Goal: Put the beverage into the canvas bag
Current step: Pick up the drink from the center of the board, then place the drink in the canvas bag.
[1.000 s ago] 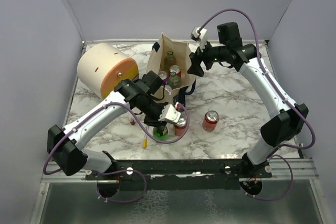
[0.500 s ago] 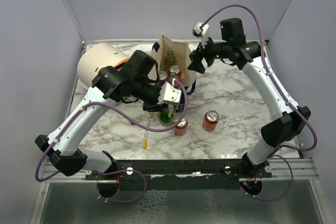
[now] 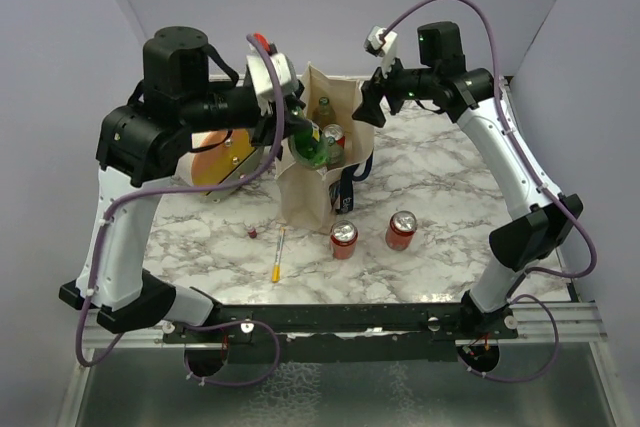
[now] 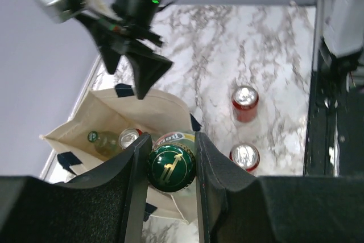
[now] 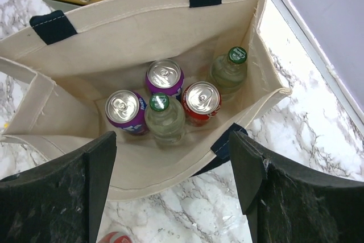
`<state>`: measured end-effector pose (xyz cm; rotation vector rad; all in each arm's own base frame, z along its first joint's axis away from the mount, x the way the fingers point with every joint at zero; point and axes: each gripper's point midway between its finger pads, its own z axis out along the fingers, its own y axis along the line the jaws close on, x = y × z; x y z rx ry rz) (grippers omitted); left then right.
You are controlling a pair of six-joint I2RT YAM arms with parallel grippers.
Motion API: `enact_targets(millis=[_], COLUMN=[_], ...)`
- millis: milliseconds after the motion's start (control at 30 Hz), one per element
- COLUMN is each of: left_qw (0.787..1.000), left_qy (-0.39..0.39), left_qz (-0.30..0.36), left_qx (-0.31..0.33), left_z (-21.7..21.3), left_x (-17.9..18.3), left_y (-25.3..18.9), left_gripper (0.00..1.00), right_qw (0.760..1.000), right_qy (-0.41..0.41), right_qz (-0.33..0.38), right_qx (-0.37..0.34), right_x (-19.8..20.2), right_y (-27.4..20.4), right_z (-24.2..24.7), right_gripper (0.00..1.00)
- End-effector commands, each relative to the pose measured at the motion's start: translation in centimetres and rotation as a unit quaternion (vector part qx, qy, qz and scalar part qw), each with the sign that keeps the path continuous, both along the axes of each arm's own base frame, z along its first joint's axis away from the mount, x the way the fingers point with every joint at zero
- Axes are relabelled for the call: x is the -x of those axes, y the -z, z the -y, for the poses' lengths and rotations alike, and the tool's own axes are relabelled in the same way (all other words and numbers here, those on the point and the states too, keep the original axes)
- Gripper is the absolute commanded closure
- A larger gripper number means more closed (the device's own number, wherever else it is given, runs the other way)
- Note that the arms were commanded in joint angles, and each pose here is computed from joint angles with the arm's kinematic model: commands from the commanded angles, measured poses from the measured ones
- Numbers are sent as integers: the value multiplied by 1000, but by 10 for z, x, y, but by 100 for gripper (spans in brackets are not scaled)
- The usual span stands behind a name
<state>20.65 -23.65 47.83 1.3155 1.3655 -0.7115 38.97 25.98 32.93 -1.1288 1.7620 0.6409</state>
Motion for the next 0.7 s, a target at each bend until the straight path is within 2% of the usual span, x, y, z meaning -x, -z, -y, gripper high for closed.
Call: enact_targets(millis=[0,200,500,667], left_qw=[990,971,962,953], left_qy=[-76,-177,-199,-229], left_qz=[22,-9,-29,-56], left_qx=[118,161,182,191], left_z=[-8,-31,-23,-23], left_x=[-41,-103,-149,-173], left_y=[-68,-73,-75,-63], left_gripper=[100,100,100,100], right_qw=[1000,998,990,984], right_qy=[-5,-46,-143,-174], right_qz=[8,-21,-16,-24], right_qx=[-26,-39,4,12], right_x=[3,28,79,93], right_y=[-20,-12,10,23], right_z=[-5,-11,-53,-70], right_gripper=[21,22,22,24])
